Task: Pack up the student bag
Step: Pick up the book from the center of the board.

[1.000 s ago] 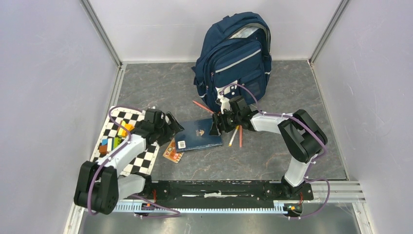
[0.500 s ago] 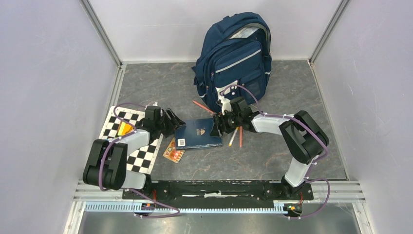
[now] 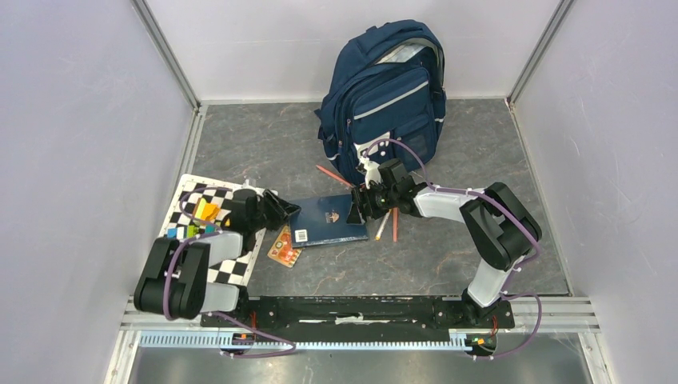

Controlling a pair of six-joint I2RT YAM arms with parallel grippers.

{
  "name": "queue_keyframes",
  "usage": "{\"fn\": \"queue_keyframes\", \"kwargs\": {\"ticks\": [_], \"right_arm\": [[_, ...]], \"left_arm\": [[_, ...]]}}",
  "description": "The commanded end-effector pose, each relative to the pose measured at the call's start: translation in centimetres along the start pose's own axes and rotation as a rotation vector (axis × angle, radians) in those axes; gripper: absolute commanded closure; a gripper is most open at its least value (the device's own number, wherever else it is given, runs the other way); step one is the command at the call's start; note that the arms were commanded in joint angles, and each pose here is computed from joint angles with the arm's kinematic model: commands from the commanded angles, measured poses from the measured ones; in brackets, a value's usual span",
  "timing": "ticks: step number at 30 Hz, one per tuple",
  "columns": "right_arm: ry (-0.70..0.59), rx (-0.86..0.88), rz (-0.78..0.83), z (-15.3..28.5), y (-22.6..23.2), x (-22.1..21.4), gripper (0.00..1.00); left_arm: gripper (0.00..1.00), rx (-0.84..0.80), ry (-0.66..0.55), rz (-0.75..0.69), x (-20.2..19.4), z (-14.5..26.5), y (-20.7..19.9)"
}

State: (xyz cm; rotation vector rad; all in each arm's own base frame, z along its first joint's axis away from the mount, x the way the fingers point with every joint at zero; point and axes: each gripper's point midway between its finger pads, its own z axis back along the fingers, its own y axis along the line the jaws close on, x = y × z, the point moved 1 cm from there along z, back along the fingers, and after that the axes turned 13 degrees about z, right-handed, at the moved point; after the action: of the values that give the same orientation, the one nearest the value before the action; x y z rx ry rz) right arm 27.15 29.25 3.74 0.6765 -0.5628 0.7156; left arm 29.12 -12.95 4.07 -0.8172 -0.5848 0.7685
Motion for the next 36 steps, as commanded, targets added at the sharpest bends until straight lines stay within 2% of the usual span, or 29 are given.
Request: {"fn": "queue_keyframes", "kwargs": {"ticks": [1,4,5,12,18,24,26,31,36], "right_arm": [[0.188,-0.021,-0.059,-0.4,-0.1,-5.7,0.24],[0.164,-0.035,-0.028,-0.1,-0.3,-4.8,0.24],[0.155,-0.040,-0.017,0.0,-0.3,-4.5,0.23],[0.091,-0.028,0.040,0.6,0.1,-3.0,0.22],[0.029,0.006,0.096,1.4,0.9,-1.1,0.22],[-0.090,-0.053,0.188,5.5,0.7,3.2,0.12],[-0.144,-0.056,0.231,7.2,1.0,5.0,0.08],[-0.287,-0.086,0.386,12.2,2.7,11.0,0.05],[-0.436,-0.011,0.566,16.6,6.4,17.4,0.04]], "left_arm": [[0.84,-0.220,0.116,0.080,-2.9,2.8,-4.5],[0.97,-0.280,0.104,0.063,-2.9,4.3,-5.8],[0.98,-0.297,0.099,0.051,-2.9,4.9,-6.1],[0.98,-0.448,0.072,-0.001,-2.9,8.1,-9.1],[0.98,-0.462,0.097,-0.055,-3.2,8.8,-9.9],[0.98,-0.453,0.050,-0.200,-2.0,11.3,-13.3],[0.98,-0.460,0.088,-0.239,-2.2,12.1,-14.7],[0.98,-0.494,0.182,-0.328,-3.0,14.2,-17.4],[0.98,-0.534,0.344,-0.412,-4.8,16.6,-19.2]]}}
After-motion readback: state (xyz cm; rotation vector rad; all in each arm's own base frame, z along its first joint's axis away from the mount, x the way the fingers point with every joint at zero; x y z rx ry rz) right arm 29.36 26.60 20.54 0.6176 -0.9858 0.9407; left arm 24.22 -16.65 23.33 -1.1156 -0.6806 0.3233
